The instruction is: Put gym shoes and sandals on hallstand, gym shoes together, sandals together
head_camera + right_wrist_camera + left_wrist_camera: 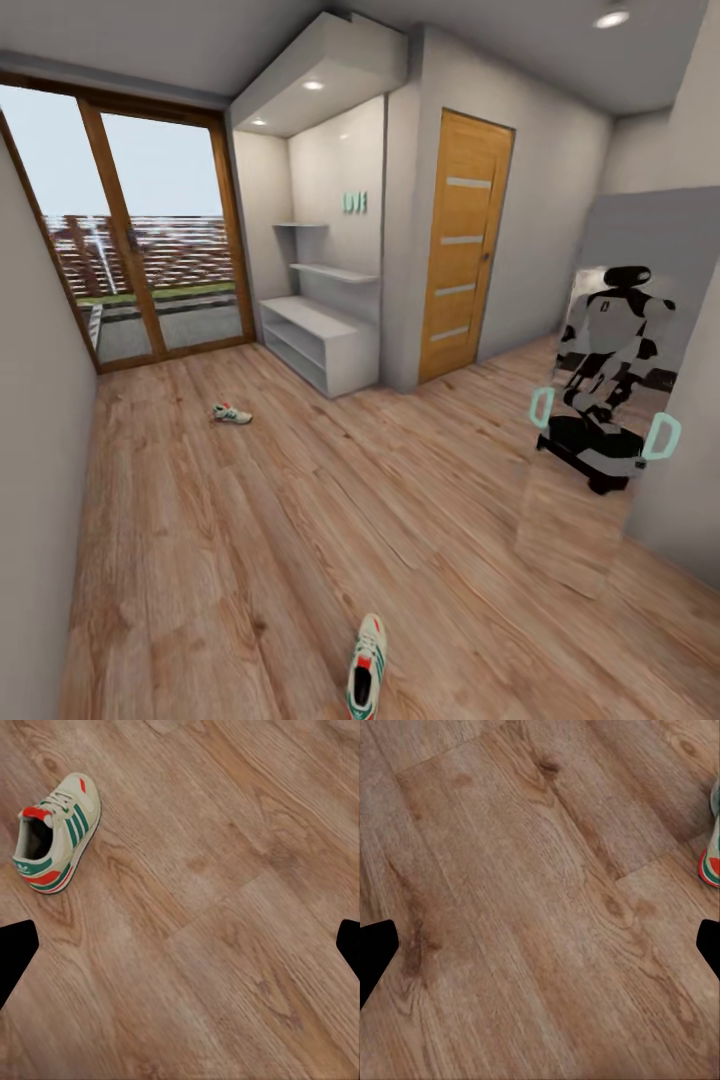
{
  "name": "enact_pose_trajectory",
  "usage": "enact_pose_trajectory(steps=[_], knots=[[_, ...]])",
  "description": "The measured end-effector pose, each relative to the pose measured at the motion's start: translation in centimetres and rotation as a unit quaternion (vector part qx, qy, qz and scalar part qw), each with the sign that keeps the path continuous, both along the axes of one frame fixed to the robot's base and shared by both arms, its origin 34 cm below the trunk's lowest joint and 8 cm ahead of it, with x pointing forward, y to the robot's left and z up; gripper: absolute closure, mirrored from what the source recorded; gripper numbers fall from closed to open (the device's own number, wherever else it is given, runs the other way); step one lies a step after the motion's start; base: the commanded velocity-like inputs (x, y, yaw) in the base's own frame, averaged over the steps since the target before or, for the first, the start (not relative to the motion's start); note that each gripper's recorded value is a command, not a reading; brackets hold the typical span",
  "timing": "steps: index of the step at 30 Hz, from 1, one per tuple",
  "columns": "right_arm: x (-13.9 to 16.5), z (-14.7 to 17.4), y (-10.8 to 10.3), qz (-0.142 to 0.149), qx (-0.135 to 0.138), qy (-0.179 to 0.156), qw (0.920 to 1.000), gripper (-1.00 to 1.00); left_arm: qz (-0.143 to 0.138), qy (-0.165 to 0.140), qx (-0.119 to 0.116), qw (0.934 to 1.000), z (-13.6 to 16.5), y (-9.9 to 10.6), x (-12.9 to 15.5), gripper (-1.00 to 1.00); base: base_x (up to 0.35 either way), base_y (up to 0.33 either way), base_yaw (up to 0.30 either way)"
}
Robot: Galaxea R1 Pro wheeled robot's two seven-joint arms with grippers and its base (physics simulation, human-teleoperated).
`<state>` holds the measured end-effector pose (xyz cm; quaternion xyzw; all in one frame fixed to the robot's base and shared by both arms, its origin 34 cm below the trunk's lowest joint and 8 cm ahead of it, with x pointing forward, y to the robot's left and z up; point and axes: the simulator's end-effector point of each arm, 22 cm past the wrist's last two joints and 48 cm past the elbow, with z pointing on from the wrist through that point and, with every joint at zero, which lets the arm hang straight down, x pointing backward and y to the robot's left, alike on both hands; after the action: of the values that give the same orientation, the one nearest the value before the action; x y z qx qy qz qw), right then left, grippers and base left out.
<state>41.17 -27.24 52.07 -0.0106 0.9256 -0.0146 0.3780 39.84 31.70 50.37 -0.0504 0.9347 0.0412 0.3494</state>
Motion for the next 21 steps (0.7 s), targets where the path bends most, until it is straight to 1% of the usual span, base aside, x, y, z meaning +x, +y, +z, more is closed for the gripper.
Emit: enact_pose_trajectory(steps=[5, 11, 14, 21], knots=[[0.00, 0.00, 0.00, 0.000, 0.000, 0.000, 1.0000, -1.00, 0.000, 0.000, 0.000, 1.0000, -0.01, -0.02, -0.01, -1.00, 0.226, 0.257, -0.001], [0.02, 0.00, -0.01, 0.000, 0.000, 0.000, 1.0000, -1.00, -0.002, 0.001, 0.000, 1.0000, -0.06, -0.13, -0.06, -1.00, 0.166, 0.265, -0.030], [0.05, 0.01, 0.01, 0.000, 0.000, 0.000, 1.0000, -1.00, -0.003, 0.002, 0.000, 1.0000, -0.08, -0.19, -0.07, -1.00, 0.073, 0.108, -0.013], [0.14, 0.06, 0.18, -0.001, 0.002, -0.002, 1.0000, -1.00, -0.005, 0.002, 0.000, 1.0000, -0.10, -0.24, -0.07, -1.00, 0.007, 0.011, -0.001]])
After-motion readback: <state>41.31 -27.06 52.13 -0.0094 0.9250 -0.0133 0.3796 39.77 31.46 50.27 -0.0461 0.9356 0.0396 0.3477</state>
